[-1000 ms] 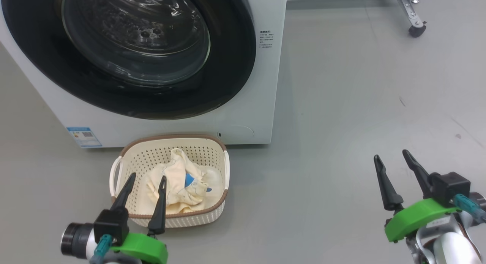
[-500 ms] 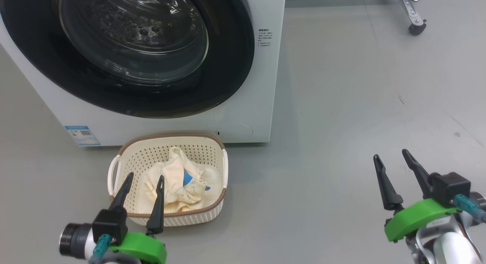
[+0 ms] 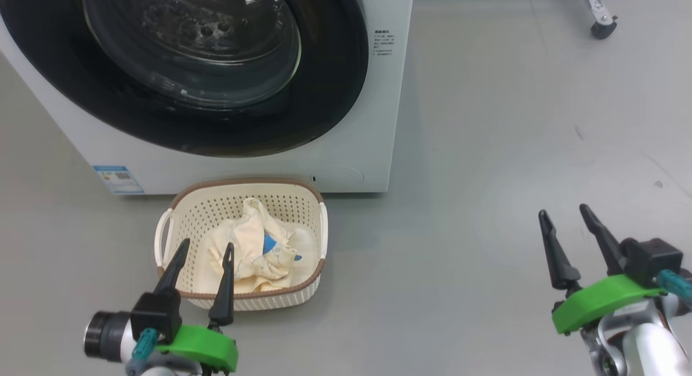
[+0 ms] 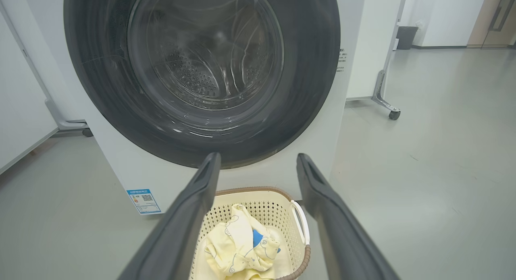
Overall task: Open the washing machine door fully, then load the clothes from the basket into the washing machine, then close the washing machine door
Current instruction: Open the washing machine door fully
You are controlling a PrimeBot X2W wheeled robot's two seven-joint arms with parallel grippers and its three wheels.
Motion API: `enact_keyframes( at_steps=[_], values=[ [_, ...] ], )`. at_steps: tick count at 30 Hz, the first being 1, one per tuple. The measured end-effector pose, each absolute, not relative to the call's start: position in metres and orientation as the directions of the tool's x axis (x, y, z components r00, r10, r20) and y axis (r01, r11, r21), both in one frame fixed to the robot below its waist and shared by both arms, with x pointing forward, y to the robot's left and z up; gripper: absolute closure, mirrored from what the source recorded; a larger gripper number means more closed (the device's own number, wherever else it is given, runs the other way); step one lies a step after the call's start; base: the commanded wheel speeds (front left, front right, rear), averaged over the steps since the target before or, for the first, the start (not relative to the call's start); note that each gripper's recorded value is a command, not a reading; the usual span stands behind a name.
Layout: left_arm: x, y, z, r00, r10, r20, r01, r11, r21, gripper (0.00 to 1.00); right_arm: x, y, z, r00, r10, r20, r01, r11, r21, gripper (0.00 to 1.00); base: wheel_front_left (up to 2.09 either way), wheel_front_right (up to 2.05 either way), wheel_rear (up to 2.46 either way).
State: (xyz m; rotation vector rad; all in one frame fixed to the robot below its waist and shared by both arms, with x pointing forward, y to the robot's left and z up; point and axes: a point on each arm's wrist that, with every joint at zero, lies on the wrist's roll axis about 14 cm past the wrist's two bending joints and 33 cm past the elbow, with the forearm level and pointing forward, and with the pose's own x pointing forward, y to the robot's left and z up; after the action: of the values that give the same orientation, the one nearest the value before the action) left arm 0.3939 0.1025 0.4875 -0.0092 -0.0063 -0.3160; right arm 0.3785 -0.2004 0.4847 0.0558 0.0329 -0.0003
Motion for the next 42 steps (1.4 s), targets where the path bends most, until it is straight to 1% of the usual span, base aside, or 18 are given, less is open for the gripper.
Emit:
enact_keyframes(
  at_steps=[6,8,9,10,11,12,15,17,18,19,20,23,25,28,31,34,38,42],
  values=[
    [0.405,0.103,0.491,0.952,-0.305,0.022,0.306,0.952,-0.01,0.0,0.395,-0.206,0.486,1.0,-0.024,-0.021,0.026,0.991,0.129,0.0,0.0,0.0,0.0],
    [0.409,0.102,0.49,0.952,-0.307,0.021,0.307,0.952,-0.013,0.0,0.402,-0.212,0.486,0.999,-0.051,-0.015,0.053,0.98,0.191,0.28,0.0,0.0,0.0],
    [0.41,0.101,0.489,0.951,-0.308,0.02,0.308,0.951,-0.014,0.0,0.406,-0.215,0.486,0.998,-0.062,-0.015,0.064,0.973,0.22,0.51,0.0,0.0,0.0],
    [0.412,0.1,0.489,0.951,-0.308,0.02,0.309,0.951,-0.017,0.0,0.41,-0.216,0.485,0.997,-0.071,-0.013,0.072,0.965,0.254,0.71,0.0,0.0,0.0],
    [0.414,0.1,0.489,0.951,-0.308,0.02,0.308,0.951,-0.019,0.0,0.414,-0.216,0.485,0.997,-0.073,-0.012,0.073,0.958,0.278,0.98,0.0,0.0,0.0],
    [0.416,0.099,0.489,0.951,-0.308,0.022,0.308,0.951,-0.021,0.0,0.418,-0.214,0.485,0.997,-0.071,-0.011,0.071,0.954,0.292,1.0,0.0,0.0,0.0],
    [0.42,0.097,0.488,0.95,-0.311,0.024,0.311,0.95,-0.026,0.0,0.431,-0.212,0.484,0.997,-0.077,-0.008,0.074,0.923,0.377,1.0,0.0,0.0,0.0],
    [0.423,0.095,0.487,0.949,-0.313,0.024,0.314,0.949,-0.031,0.0,0.44,-0.211,0.482,0.996,-0.084,-0.015,0.081,0.877,0.474,1.0,0.0,0.0,0.0],
    [0.423,0.095,0.487,0.949,-0.313,0.024,0.314,0.949,-0.031,0.0,0.44,-0.211,0.482,0.996,-0.084,-0.015,0.081,0.877,0.474,1.0,0.0,0.0,0.0],
    [0.424,0.094,0.486,0.949,-0.315,0.022,0.316,0.948,-0.031,0.0,0.446,-0.21,0.481,0.996,-0.087,-0.022,0.085,0.846,0.526,1.0,0.0,0.0,0.0],
    [0.426,0.093,0.485,0.948,-0.317,0.019,0.317,0.948,-0.027,0.0,0.451,-0.209,0.48,0.996,-0.089,-0.03,0.089,0.805,0.586,1.0,0.0,0.0,0.0],
    [0.432,0.093,0.483,0.949,-0.315,0.019,0.316,0.948,-0.029,0.0,0.47,-0.204,0.478,0.996,-0.078,-0.052,0.09,0.63,0.772,1.0,0.0,0.0,0.0],
    [0.437,0.094,0.482,0.95,-0.312,0.02,0.312,0.95,-0.026,0.0,0.484,-0.197,0.479,0.997,-0.055,-0.06,0.08,0.501,0.862,1.0,0.0,0.0,0.0],
    [0.443,0.095,0.482,0.95,-0.311,0.021,0.312,0.95,-0.015,0.0,0.503,-0.189,0.479,0.998,-0.016,-0.068,0.069,0.33,0.941,1.0,0.0,0.0,0.0],
    [0.445,0.094,0.479,0.95,-0.312,0.018,0.313,0.95,-0.017,0.0,0.521,-0.178,0.477,0.997,0.036,-0.074,0.067,0.176,0.982,1.0,0.0,0.0,0.0],
    [0.447,0.096,0.476,0.951,-0.307,0.012,0.308,0.951,-0.019,0.0,0.537,-0.164,0.477,0.992,0.099,-0.072,0.066,0.068,0.996,1.0,0.0,0.0,0.0],
    [0.45,0.1,0.474,0.955,-0.296,0.008,0.296,0.955,-0.019,0.0,0.559,-0.138,0.48,0.978,0.201,-0.062,0.065,-0.007,0.998,1.0,0.0,0.0,0.0],
    [0.454,0.101,0.473,0.956,-0.292,0.01,0.293,0.956,-0.016,0.0,0.582,-0.108,0.491,0.949,0.315,-0.031,0.044,-0.036,0.998,1.0,0.0,0.0,0.0]
  ],
)
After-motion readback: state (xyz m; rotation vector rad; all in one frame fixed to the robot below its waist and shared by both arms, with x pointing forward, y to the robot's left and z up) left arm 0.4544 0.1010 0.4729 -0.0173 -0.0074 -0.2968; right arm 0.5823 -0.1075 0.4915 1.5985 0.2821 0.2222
